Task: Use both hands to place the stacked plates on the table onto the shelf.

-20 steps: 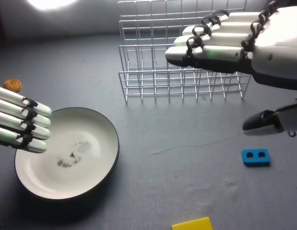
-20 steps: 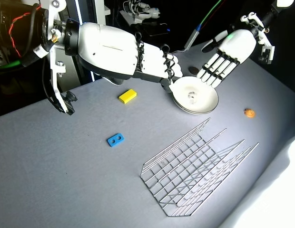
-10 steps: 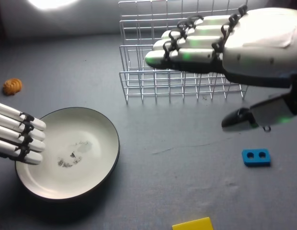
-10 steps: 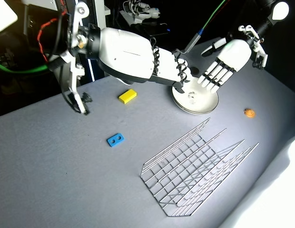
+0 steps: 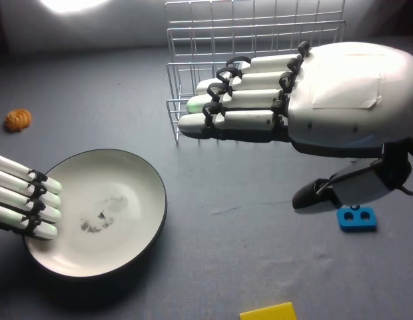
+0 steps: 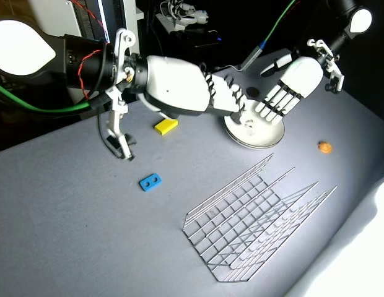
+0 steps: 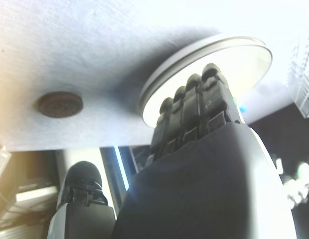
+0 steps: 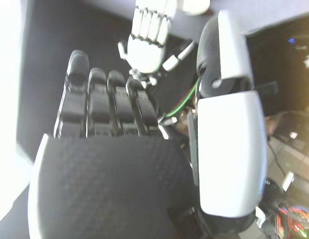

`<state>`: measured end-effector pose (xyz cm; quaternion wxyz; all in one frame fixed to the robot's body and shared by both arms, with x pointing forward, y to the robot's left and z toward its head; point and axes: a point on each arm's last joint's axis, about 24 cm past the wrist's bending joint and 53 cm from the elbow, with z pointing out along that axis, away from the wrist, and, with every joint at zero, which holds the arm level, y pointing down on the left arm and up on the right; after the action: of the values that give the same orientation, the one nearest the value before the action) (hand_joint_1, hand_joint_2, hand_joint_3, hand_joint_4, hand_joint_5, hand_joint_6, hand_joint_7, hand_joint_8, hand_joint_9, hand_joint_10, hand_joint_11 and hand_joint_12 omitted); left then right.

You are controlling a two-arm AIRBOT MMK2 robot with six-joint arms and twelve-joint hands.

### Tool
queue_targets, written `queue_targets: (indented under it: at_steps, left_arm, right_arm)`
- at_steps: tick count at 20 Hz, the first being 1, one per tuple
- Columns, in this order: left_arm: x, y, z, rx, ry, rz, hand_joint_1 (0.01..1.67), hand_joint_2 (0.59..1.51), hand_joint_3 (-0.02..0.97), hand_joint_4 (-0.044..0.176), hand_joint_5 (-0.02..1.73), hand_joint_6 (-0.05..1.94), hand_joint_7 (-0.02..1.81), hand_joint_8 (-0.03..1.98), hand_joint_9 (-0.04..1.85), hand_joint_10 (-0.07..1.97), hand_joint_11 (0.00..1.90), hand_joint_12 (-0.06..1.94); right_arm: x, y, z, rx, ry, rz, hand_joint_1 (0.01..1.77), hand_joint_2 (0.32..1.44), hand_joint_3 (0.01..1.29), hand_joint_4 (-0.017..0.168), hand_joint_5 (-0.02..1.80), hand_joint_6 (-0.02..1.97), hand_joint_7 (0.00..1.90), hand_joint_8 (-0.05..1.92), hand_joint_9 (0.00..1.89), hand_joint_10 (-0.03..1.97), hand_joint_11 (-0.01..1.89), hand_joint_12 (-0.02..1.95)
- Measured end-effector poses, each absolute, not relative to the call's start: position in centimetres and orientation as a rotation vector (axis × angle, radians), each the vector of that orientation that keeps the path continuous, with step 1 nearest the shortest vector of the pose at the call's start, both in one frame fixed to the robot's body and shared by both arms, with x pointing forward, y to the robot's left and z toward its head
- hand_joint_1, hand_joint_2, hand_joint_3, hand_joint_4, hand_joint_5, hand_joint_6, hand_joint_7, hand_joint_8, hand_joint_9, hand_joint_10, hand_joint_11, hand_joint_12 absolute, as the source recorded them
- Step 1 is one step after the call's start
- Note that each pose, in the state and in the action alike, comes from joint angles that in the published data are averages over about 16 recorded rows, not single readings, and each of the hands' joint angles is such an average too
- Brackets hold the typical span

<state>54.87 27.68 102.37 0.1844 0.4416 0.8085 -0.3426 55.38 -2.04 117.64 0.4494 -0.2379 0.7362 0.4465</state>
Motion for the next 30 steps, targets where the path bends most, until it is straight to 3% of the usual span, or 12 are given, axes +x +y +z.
queue_targets:
  at_steps: [13,20,30]
  left_arm:
    - [54.3,27.2,100.8,1.29,2.294,-0.951,0.02,1.124,0.017,-0.002,0.0,-0.02,-0.01,-0.01,0.0,-0.02,0.01,-0.02]
    - [54.1,24.8,100.4,1.295,2.274,-0.99,0.02,1.12,0.016,-0.003,-0.01,-0.01,-0.01,-0.01,0.0,-0.02,0.01,-0.01]
    - [53.8,21.5,100.4,1.309,2.232,-1.032,0.02,1.118,0.016,-0.004,-0.01,-0.01,-0.01,-0.02,0.02,-0.01,0.01,0.0]
  right_arm:
    - [54.8,0.5,115.9,-0.776,1.746,1.025,1.13,0.94,0.01,0.001,0.03,0.02,0.02,0.01,0.02,0.01,0.02,0.54]
    - [55.2,3.5,114.8,-0.871,1.694,0.993,1.15,0.96,0.01,0.001,0.04,0.02,0.02,0.01,0.02,0.01,0.02,0.47]
    - [56.8,7.1,112.5,-0.919,1.691,0.97,1.16,1.0,0.01,0.001,0.06,0.02,0.04,0.01,0.04,0.01,0.02,0.59]
